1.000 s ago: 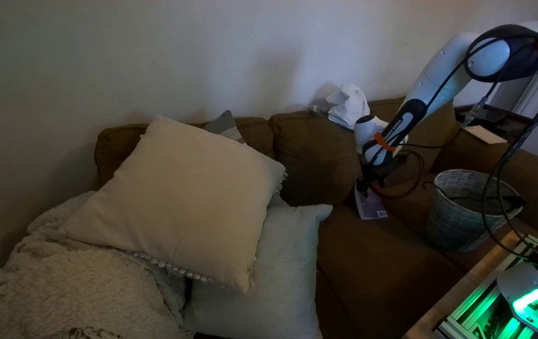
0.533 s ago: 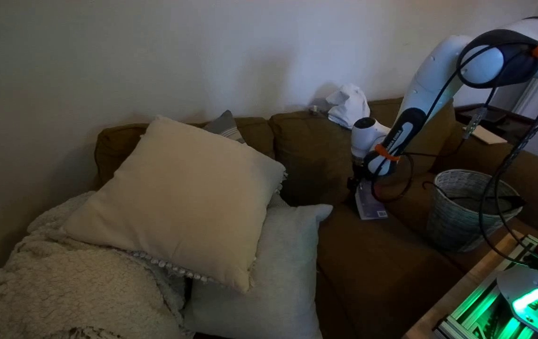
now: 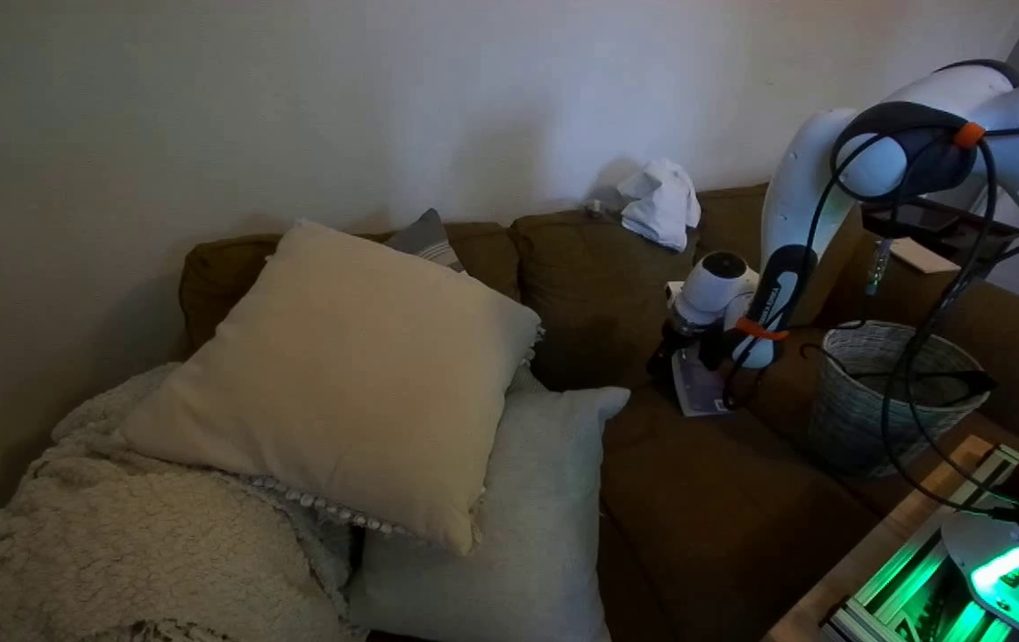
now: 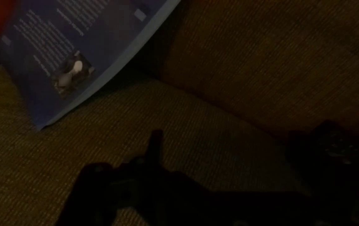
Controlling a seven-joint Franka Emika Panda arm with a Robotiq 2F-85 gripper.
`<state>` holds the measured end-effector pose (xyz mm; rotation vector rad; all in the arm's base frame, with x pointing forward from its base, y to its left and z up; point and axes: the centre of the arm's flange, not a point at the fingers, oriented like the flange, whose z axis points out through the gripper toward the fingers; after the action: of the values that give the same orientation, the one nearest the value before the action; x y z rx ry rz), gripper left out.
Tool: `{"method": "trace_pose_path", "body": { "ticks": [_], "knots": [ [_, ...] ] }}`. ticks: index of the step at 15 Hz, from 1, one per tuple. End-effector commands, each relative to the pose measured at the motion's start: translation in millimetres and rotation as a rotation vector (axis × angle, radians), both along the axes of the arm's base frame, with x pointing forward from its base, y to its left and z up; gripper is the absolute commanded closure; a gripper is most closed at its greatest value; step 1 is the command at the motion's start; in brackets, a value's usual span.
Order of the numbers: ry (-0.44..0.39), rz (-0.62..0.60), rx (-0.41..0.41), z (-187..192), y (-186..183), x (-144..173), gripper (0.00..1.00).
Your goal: Put the book in the basket
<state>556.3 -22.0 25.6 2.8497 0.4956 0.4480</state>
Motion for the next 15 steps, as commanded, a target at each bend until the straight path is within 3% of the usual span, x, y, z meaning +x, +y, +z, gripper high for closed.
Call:
{"method": "trace_pose_path", "body": {
  "ticks": [1,2,4,10,15],
  "knots": [
    [-0.009,0.001,-0.002,1,11,8,0.0],
    [-0.04,-0.068,-0.049,-4,14,20,0.0],
    [-0.048,-0.132,-0.039,-12,11,35,0.0],
    [0.085,-0.398,-0.076,-87,-24,41,0.0],
    [-0.079,-0.43,-0.171,-116,-67,43,0.0]
  ]
}}
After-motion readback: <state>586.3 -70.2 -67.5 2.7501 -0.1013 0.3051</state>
